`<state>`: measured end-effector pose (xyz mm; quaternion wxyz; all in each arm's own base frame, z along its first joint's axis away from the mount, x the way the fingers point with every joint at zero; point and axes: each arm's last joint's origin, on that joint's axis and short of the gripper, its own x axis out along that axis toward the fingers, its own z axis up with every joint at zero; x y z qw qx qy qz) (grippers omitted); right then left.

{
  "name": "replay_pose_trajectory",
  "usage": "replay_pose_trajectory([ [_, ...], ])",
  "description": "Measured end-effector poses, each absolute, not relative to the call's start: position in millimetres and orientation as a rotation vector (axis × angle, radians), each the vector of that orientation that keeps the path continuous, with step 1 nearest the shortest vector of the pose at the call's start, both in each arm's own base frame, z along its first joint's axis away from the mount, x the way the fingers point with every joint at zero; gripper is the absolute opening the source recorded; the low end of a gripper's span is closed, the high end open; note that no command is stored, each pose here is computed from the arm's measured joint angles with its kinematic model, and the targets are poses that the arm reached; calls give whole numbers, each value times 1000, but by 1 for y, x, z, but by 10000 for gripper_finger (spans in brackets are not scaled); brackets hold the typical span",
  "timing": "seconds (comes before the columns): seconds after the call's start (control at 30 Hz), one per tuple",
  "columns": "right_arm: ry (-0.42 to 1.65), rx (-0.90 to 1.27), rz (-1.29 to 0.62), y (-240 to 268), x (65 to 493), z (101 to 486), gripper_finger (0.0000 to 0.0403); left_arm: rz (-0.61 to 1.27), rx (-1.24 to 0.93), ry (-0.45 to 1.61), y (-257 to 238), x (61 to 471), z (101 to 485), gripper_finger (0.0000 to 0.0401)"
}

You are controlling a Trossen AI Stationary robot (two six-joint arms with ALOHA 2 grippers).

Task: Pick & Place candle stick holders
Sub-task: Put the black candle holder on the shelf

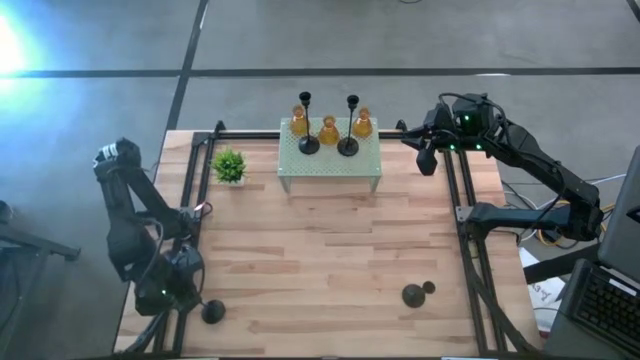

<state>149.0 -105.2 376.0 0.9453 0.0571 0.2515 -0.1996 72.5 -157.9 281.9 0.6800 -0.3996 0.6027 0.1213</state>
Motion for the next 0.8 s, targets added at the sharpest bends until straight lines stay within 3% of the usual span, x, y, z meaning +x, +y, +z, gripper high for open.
replay_pose_trajectory([
  [0.13, 512, 116, -407, -105, 149, 376, 81, 223, -834, 1334, -151, 77, 284, 22],
  [0.6, 501, 163, -410, -105, 149, 376, 79, 58, -644, 1184, -86, 116, 300, 22],
  [0.8, 470, 173, -325, -103, 151, 378, 70, 25, -566, 1061, -47, 140, 315, 22],
])
